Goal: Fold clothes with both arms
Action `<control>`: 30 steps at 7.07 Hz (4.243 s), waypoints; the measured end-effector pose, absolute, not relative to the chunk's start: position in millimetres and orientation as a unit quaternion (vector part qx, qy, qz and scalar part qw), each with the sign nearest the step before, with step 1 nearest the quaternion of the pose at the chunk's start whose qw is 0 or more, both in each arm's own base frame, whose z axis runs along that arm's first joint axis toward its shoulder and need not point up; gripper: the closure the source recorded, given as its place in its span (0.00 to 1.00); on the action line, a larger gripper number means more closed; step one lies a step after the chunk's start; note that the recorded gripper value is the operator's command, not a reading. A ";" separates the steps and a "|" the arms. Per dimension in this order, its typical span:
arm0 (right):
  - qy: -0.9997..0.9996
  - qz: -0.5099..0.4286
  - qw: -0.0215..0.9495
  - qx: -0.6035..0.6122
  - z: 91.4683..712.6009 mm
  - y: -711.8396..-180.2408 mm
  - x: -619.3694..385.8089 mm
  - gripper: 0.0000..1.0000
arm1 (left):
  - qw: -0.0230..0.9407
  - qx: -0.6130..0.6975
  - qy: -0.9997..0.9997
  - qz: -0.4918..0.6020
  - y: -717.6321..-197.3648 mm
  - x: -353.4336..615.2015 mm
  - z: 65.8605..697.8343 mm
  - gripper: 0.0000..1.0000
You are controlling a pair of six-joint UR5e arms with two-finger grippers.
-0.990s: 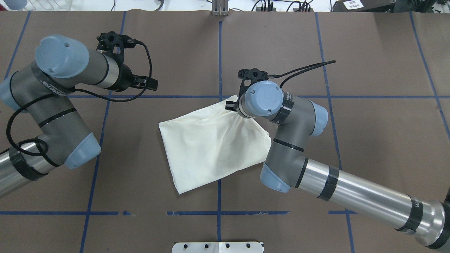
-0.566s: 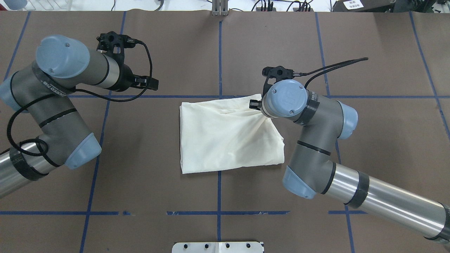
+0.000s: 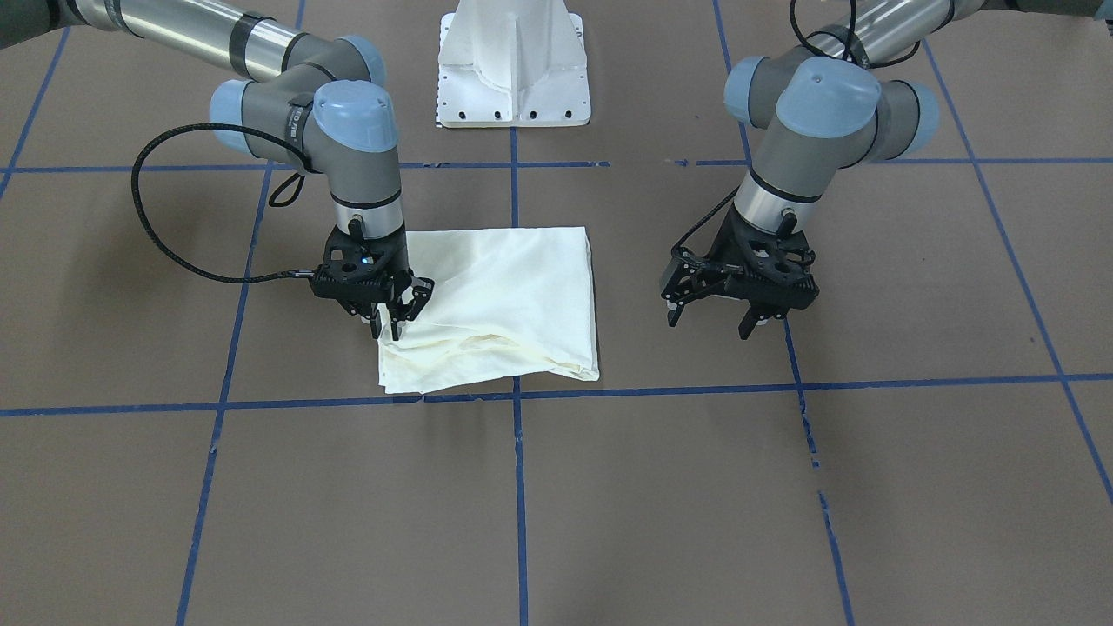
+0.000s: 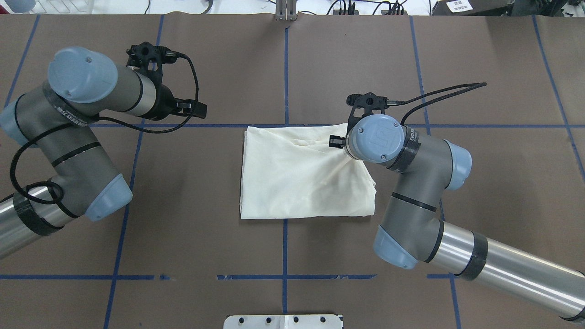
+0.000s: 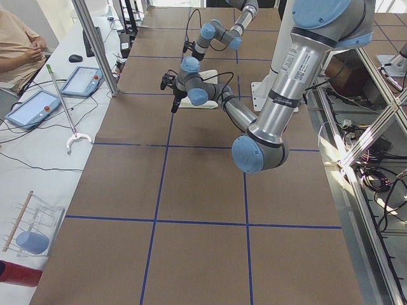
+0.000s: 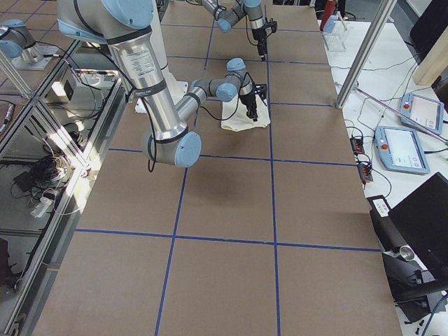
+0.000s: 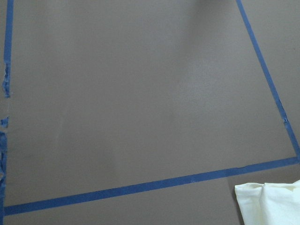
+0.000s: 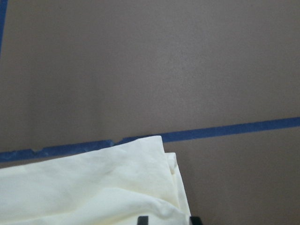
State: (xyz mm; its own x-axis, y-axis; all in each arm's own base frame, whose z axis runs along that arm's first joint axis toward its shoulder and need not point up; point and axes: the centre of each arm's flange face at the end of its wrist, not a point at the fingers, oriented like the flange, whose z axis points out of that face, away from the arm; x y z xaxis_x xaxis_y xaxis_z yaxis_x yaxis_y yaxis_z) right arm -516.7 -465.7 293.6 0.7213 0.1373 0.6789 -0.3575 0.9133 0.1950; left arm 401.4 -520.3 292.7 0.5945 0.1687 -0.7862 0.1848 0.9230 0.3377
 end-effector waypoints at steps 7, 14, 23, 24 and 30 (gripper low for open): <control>-0.414 0.035 0.901 0.127 268.6 -542.7 -387.2 0.00 | 0.820 0.139 0.539 -0.133 -522.4 499.3 288.7 0.37; -0.409 0.038 0.902 0.129 273.1 -542.9 -384.3 0.00 | 0.813 0.131 0.551 -0.137 -505.7 547.4 288.7 1.00; -0.405 0.039 0.905 0.124 281.5 -540.6 -386.6 0.00 | 0.831 0.159 0.522 -0.111 -515.6 524.1 326.8 0.00; -0.404 0.038 0.905 0.123 282.4 -540.3 -386.7 0.00 | 0.834 0.169 0.515 -0.107 -523.9 511.4 330.5 0.00; -0.339 -0.048 0.932 0.121 367.0 -577.1 -268.5 0.00 | 0.882 0.254 0.389 0.073 -510.1 272.1 376.7 0.00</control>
State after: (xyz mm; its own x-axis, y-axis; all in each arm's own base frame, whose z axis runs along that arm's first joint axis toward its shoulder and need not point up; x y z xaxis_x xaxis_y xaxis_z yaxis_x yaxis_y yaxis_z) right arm -268.5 -577.1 367.0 0.7660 -0.1708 0.6197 0.0073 0.9663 0.2573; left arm 272.1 -510.1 376.7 0.6858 0.3273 -0.6501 0.0681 0.8604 0.5050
